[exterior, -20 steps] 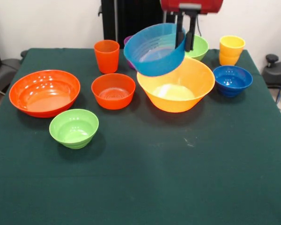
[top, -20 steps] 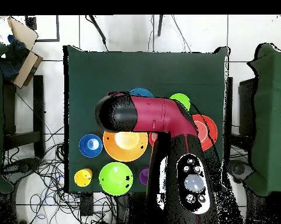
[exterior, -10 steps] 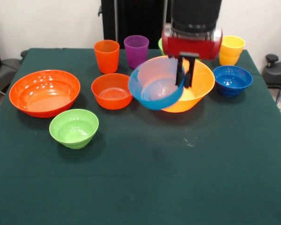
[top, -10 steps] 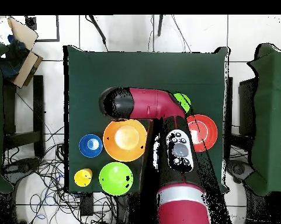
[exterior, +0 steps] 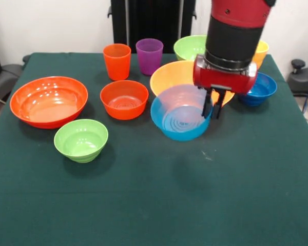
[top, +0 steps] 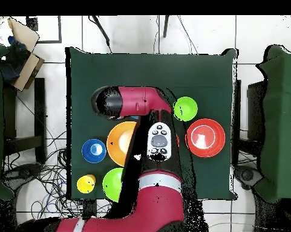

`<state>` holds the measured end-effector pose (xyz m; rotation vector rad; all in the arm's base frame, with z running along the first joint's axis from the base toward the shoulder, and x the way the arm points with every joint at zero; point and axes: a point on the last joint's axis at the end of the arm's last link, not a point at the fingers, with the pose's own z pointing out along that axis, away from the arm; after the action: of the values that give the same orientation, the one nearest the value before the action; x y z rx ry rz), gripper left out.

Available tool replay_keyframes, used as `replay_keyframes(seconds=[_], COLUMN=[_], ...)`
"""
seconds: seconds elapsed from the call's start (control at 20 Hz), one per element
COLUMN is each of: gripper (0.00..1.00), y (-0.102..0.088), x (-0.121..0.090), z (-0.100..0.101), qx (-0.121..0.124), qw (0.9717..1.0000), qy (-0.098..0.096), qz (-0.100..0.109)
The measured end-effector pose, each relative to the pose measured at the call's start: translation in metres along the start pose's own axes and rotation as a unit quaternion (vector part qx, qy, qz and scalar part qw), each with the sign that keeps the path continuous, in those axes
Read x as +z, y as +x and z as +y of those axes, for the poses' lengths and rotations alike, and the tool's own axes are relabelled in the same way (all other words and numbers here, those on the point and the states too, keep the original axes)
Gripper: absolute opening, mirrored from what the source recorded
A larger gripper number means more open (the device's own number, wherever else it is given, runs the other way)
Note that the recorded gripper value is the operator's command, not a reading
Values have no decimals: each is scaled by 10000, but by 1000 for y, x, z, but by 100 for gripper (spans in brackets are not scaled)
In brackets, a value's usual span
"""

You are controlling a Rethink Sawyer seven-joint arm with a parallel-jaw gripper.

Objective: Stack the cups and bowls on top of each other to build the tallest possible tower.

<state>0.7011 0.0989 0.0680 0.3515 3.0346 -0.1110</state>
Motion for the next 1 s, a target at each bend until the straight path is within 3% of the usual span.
replay_keyframes(seconds=[0.45, 0.65, 0.8, 1.0], gripper=[0, 0, 0, 0], y=[-46, -58, -61, -50], x=[23, 37, 54, 89], z=[1, -2, -4, -9], qx=[503, 613, 626, 565], qw=[9978, 9968, 9967, 9970], qy=[189, 224, 270, 442], qz=[-391, -451, -440, -299])
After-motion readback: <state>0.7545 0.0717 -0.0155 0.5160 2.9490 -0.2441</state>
